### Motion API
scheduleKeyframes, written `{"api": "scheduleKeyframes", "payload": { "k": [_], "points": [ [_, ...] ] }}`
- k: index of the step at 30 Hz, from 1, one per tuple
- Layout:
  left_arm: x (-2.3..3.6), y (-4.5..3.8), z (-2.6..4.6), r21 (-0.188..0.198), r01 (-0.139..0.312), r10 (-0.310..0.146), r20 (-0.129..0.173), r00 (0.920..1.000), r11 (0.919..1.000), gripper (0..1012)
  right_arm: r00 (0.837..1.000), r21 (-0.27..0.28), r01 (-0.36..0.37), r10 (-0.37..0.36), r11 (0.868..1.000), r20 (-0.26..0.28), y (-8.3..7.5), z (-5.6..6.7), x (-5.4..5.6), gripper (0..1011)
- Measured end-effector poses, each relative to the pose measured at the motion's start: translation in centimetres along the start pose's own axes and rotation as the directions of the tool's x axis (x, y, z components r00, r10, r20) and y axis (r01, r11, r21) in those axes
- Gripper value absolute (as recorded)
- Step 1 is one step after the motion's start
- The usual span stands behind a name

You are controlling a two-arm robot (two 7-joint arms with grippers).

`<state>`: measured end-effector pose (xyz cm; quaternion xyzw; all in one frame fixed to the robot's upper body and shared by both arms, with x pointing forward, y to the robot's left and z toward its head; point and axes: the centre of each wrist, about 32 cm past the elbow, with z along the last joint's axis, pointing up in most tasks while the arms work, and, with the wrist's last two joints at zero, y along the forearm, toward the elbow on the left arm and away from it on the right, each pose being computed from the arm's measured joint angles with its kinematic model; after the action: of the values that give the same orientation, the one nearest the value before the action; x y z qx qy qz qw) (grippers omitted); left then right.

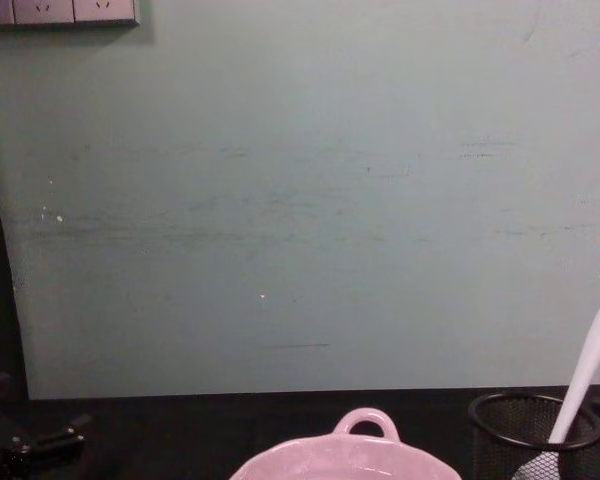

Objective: Use the one hand to pick up the spoon and stir the clear water in the bowl.

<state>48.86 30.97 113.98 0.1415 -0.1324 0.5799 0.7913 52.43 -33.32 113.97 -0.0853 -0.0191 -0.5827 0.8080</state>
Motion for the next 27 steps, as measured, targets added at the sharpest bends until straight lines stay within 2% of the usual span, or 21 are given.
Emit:
{"api": "scheduleKeyframes", "payload": {
  "k": [6,7,9,27],
  "points": [
    [0.0,0.0,0.0,0.0,0.0,0.0,0.0,1.0,1.0,1011,0.999,-0.009,0.019,-0.019,1.0,0.032,0.03,-0.11,-0.1,1003],
    [0.0,0.0,0.0,0.0,0.0,0.0,0.0,1.0,1.0,1011,0.998,-0.02,0.028,-0.027,0.999,0.057,0.08,0.07,-0.24,1003],
    [0.0,0.0,0.0,0.0,0.0,0.0,0.0,1.0,1.0,1011,0.997,-0.024,0.031,-0.029,0.999,0.065,0.09,0.13,-0.29,1002],
    [0.0,0.0,0.0,0.0,0.0,0.0,0.0,1.0,1.0,1011,0.998,-0.017,0.029,-0.028,0.999,0.053,0.11,0.09,-0.2,1003]
  ]
}}
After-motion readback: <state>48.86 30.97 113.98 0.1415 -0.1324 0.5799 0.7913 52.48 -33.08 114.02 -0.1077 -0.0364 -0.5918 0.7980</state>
